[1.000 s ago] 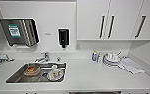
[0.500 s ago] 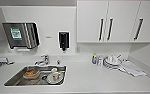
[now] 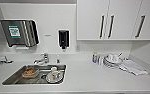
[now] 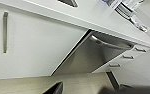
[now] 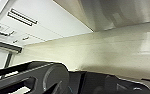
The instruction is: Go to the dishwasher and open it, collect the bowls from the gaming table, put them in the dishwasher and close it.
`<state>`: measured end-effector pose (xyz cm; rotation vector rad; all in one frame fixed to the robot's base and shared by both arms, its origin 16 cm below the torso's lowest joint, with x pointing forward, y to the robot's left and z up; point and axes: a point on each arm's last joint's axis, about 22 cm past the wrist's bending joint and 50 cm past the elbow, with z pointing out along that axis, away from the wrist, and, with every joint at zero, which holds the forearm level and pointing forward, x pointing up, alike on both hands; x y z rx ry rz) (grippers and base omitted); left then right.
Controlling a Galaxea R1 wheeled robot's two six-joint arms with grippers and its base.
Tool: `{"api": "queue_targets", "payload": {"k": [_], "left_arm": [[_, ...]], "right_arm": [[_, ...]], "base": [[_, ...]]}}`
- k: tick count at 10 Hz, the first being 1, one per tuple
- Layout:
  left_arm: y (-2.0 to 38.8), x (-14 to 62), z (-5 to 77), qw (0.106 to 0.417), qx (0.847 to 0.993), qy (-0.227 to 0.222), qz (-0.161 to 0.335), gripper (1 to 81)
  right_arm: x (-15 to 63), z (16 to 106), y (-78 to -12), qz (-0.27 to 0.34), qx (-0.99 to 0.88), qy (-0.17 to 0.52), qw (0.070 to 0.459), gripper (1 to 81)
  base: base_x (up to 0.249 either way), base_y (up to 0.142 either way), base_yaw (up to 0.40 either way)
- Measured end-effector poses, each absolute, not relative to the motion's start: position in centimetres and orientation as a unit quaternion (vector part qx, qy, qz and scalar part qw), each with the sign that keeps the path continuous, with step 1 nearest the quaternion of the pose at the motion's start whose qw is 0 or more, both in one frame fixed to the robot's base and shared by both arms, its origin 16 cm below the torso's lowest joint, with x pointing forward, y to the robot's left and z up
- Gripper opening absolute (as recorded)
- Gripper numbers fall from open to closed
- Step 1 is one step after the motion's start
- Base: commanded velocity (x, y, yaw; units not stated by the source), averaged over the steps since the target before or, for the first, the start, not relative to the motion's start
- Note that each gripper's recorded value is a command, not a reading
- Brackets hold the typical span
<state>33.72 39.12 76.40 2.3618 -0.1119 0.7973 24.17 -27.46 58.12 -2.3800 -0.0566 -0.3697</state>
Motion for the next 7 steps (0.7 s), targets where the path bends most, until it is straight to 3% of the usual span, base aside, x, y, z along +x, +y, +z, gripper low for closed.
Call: {"api": "queue_targets", "payload": {"k": [3,5,7], "left_arm": [[38.3,37.2,74.7,0.318,0.891,-0.075,0.314,81.1],[38.7,38.1,74.5,0.294,0.886,-0.133,0.333,81.1],[38.6,38.6,73.7,0.285,0.882,-0.151,0.344,81.1]], "right_arm": [[25.4,55.5,-27.5,-0.13,-0.924,-0.016,0.358,81.1],[26.1,54.3,-27.5,-0.135,-0.924,-0.019,0.358,81.1],[27.1,53.0,-27.5,-0.148,-0.922,-0.023,0.357,81.1]], "base": [[0.0,0.0,0.0],[0.0,0.0,0.0],[0.0,0.0,0.0]]}}
